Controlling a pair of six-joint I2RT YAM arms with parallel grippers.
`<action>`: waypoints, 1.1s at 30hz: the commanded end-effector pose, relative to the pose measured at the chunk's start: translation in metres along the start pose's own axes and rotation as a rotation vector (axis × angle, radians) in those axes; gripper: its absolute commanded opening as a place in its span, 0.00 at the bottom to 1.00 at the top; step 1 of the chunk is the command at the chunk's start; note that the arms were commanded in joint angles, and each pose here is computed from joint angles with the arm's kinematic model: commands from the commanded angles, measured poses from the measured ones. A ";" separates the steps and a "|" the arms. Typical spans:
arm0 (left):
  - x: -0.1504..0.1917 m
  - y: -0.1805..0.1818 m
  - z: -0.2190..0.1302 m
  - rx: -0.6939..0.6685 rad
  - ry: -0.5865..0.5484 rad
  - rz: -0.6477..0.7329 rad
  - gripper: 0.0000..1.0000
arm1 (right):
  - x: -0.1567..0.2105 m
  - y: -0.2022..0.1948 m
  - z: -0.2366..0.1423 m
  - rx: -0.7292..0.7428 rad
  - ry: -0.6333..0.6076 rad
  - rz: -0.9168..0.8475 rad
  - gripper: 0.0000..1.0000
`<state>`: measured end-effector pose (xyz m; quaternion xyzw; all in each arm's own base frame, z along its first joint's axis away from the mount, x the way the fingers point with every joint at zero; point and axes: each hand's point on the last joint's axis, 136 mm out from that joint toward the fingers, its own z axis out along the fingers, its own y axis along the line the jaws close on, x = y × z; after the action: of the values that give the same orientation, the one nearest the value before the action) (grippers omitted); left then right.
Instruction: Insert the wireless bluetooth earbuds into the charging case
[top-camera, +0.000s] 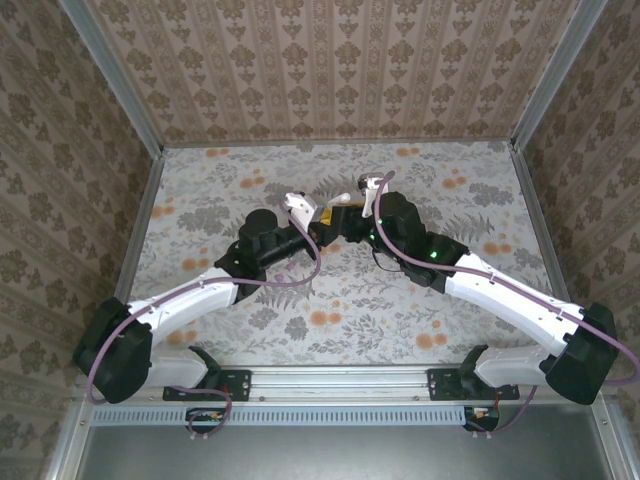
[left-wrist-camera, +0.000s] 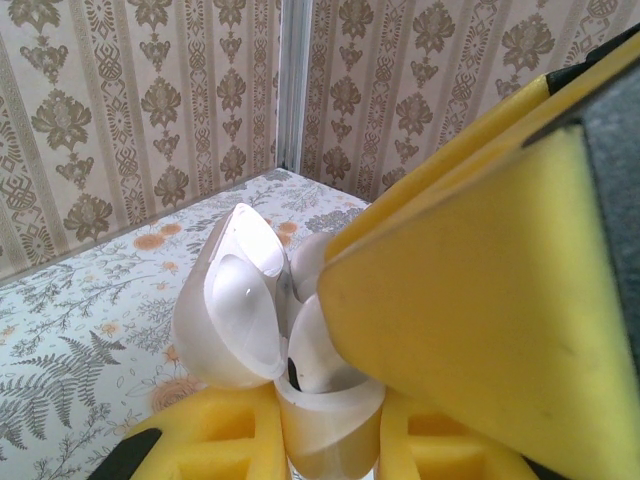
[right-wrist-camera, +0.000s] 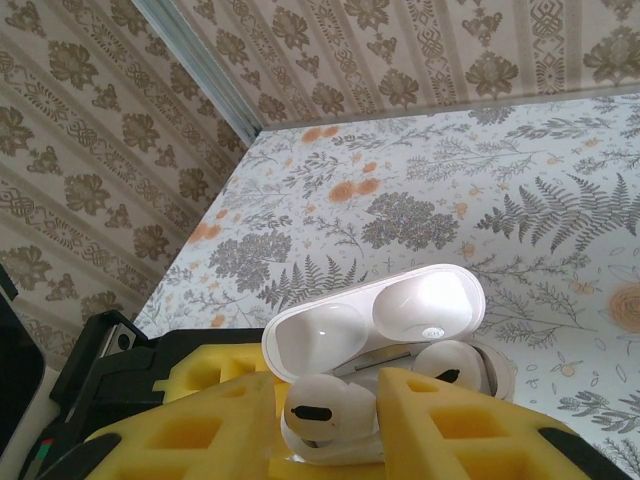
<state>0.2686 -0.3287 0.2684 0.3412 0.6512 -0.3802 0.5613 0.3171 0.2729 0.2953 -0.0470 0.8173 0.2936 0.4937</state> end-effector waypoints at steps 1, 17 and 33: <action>-0.037 -0.005 -0.004 0.015 -0.111 0.046 0.05 | 0.013 -0.007 0.001 0.032 0.066 -0.029 0.36; -0.036 -0.006 -0.006 0.014 -0.108 0.052 0.05 | 0.005 0.000 -0.003 -0.003 0.056 0.001 0.41; -0.036 -0.006 -0.006 0.015 -0.106 0.061 0.05 | -0.011 0.002 -0.013 -0.035 0.023 0.061 0.52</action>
<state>0.2686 -0.3287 0.2684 0.3415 0.6508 -0.3799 0.5616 0.3160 0.2703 0.2993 -0.0384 0.8194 0.3133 0.4784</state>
